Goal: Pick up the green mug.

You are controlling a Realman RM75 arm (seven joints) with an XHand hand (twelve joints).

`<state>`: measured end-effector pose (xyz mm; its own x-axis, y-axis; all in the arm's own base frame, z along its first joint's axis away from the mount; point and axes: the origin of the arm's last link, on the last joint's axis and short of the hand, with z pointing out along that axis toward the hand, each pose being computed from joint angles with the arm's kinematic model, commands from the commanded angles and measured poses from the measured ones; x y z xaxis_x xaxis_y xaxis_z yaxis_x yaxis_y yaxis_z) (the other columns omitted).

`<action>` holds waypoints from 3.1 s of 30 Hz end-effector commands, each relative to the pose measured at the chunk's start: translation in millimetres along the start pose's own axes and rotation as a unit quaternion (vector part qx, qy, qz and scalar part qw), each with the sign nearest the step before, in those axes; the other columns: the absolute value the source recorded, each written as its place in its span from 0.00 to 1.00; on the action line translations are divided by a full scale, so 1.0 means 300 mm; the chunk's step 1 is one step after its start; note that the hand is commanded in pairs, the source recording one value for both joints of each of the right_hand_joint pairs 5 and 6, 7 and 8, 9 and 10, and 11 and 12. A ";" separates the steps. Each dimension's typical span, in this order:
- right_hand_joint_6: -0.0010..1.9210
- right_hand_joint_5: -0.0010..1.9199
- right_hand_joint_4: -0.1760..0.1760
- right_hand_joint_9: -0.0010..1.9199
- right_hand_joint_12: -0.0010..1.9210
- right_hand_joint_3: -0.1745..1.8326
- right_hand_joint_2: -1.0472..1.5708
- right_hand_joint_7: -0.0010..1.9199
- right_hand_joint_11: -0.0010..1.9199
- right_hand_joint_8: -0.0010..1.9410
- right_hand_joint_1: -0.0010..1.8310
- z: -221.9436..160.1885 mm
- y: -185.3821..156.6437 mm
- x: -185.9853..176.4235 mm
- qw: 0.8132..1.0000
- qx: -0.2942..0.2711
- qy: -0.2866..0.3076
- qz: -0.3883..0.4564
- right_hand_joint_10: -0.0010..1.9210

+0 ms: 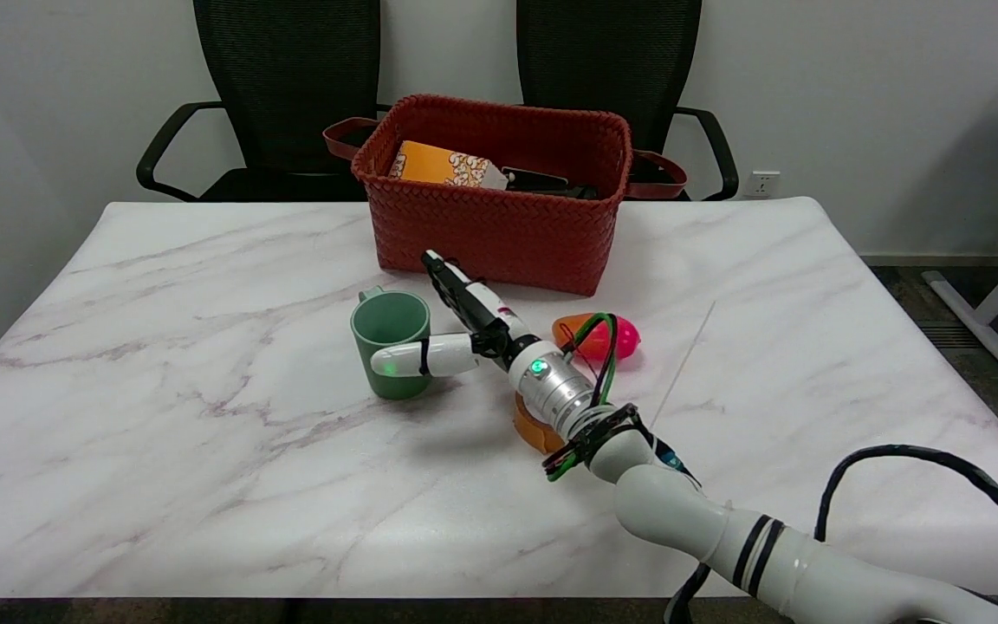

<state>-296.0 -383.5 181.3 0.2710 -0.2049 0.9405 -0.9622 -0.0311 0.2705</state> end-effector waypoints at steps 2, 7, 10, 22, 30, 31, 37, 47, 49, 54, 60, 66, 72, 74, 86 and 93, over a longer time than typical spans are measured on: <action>0.00 0.00 0.50 0.00 0.01 0.00 0.58 0.00 0.01 0.00 0.59 0.009 0.023 -0.055 1.000 -0.017 -0.022 0.006 0.00; 0.00 0.00 0.50 0.00 0.03 0.00 0.59 0.00 0.03 0.00 0.58 0.009 0.039 -0.069 0.999 -0.024 -0.019 0.011 0.00; 0.00 0.00 0.50 0.00 0.04 0.00 0.59 0.00 0.04 0.00 0.58 0.011 0.047 -0.073 0.999 -0.028 -0.015 0.012 0.00; 0.00 0.00 0.50 0.01 0.08 0.00 0.61 0.00 0.08 0.00 0.56 0.016 0.062 -0.086 0.999 -0.023 0.023 0.012 0.01; 0.00 0.00 0.50 0.03 0.10 0.00 0.62 0.00 0.10 0.00 0.55 0.020 0.058 -0.089 0.999 -0.022 0.026 0.016 0.03; 0.00 0.00 0.50 0.03 0.10 0.00 0.62 0.00 0.10 0.00 0.55 0.021 0.057 -0.089 0.999 -0.022 0.026 0.017 0.03; 0.00 0.00 0.50 0.02 0.10 0.00 0.63 0.00 0.10 0.00 0.53 0.030 0.052 -0.107 0.999 -0.021 0.034 0.023 0.02; 0.00 0.00 0.50 0.03 0.10 0.00 0.63 0.00 0.10 0.00 0.53 0.047 0.045 -0.133 0.999 -0.021 0.027 0.023 0.03; 0.00 0.00 0.50 0.03 0.10 0.00 0.63 0.00 0.10 0.00 0.53 0.049 0.044 -0.141 0.999 -0.022 0.024 0.025 0.03; 0.00 0.00 0.50 0.04 0.09 0.00 0.63 0.00 0.09 0.00 0.53 0.054 0.039 -0.154 0.999 -0.022 0.022 0.028 0.04; 0.00 0.00 0.50 0.13 0.12 0.00 0.63 0.01 0.12 0.01 0.53 0.054 0.040 -0.156 0.999 -0.022 0.021 0.027 0.13; 0.03 0.03 0.50 0.26 0.24 0.00 0.66 0.25 0.24 0.25 0.54 0.055 0.041 -0.154 0.999 -0.022 0.024 0.029 0.26; 0.13 0.13 0.50 0.33 0.29 0.00 0.69 0.34 0.29 0.33 0.54 0.059 0.033 -0.148 0.999 -0.020 0.028 0.033 0.33; 0.16 0.16 0.50 0.33 0.29 0.00 0.70 0.35 0.29 0.34 0.54 0.059 0.027 -0.140 0.999 -0.015 0.037 0.033 0.33; 0.26 0.26 0.50 0.37 0.28 0.00 0.70 0.47 0.28 0.46 0.54 0.047 -0.004 -0.112 0.997 0.009 0.065 0.035 0.37; 0.26 0.26 0.50 0.39 0.30 0.00 0.70 0.48 0.30 0.47 0.54 0.044 -0.068 -0.069 0.995 0.042 0.078 0.037 0.39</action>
<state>-310.3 -391.2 143.7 0.2076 -0.1069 0.9723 -0.9782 -0.0137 0.2074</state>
